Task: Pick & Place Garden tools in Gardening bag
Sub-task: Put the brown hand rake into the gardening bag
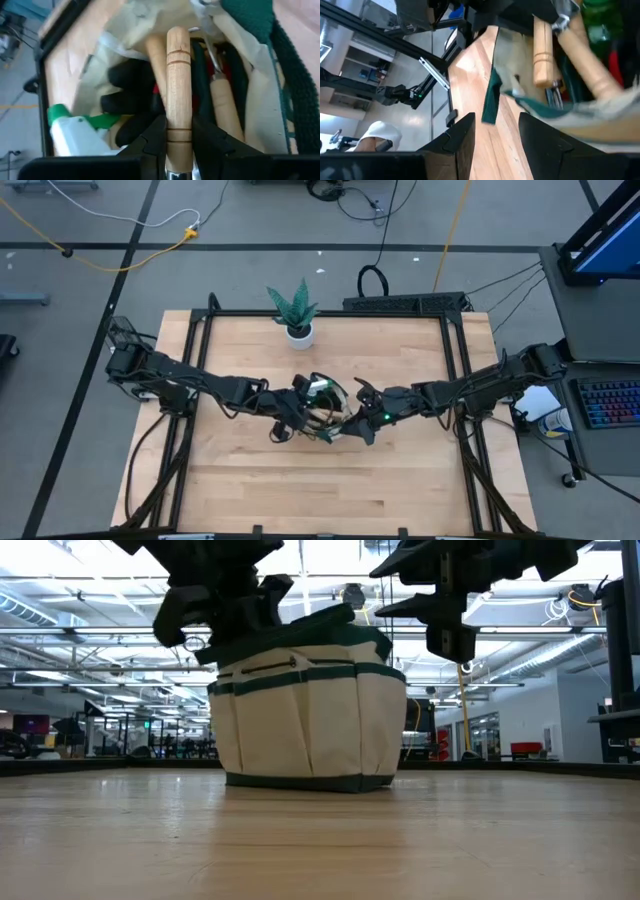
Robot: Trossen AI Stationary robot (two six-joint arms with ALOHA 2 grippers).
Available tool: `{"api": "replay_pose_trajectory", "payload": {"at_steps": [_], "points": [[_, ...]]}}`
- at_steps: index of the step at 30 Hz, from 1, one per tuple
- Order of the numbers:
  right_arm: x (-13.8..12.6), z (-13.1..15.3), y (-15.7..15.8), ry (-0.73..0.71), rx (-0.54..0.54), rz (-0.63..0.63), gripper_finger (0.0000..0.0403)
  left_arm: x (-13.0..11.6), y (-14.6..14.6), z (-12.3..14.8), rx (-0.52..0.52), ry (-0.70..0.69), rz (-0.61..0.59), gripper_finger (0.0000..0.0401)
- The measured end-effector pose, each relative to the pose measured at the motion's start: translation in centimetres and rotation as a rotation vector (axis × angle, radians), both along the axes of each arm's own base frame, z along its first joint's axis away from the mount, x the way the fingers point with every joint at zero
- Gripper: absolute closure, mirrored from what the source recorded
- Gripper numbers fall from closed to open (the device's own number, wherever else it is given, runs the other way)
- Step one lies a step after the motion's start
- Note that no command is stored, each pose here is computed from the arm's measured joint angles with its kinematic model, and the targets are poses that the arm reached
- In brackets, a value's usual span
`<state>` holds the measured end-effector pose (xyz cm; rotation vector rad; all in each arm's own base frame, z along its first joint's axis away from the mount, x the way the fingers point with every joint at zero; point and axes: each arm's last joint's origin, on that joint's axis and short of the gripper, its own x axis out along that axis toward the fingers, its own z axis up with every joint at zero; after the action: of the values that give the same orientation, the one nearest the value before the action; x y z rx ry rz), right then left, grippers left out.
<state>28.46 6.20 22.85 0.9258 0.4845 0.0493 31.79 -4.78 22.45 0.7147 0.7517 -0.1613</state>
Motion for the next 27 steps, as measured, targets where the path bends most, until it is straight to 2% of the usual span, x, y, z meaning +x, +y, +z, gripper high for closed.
{"api": "replay_pose_trajectory", "payload": {"at_steps": [3,7,11,20,27], "points": [[-0.06,-0.15,-0.01,0.016,-0.004,0.0,0.0257,-0.18,0.1,-0.2,-0.017,0.027,0.013,0.0326],[-0.09,-0.21,-0.02,0.023,-0.005,0.0,0.0258,-0.25,-0.04,-0.29,-0.02,0.047,-0.057,0.0326],[-0.09,-0.21,-0.02,0.023,-0.005,-0.001,0.0259,-0.24,-0.1,-0.28,0.004,0.051,-0.1,0.0307],[-0.08,-0.22,-0.02,0.023,-0.005,-0.001,0.0258,-0.13,0.5,-0.26,-0.03,0.044,-0.054,0.026],[-0.08,-0.22,-0.02,0.023,-0.005,-0.001,0.0257,0.1,0.66,-0.07,-0.032,0.016,-0.049,0.0241]]}}
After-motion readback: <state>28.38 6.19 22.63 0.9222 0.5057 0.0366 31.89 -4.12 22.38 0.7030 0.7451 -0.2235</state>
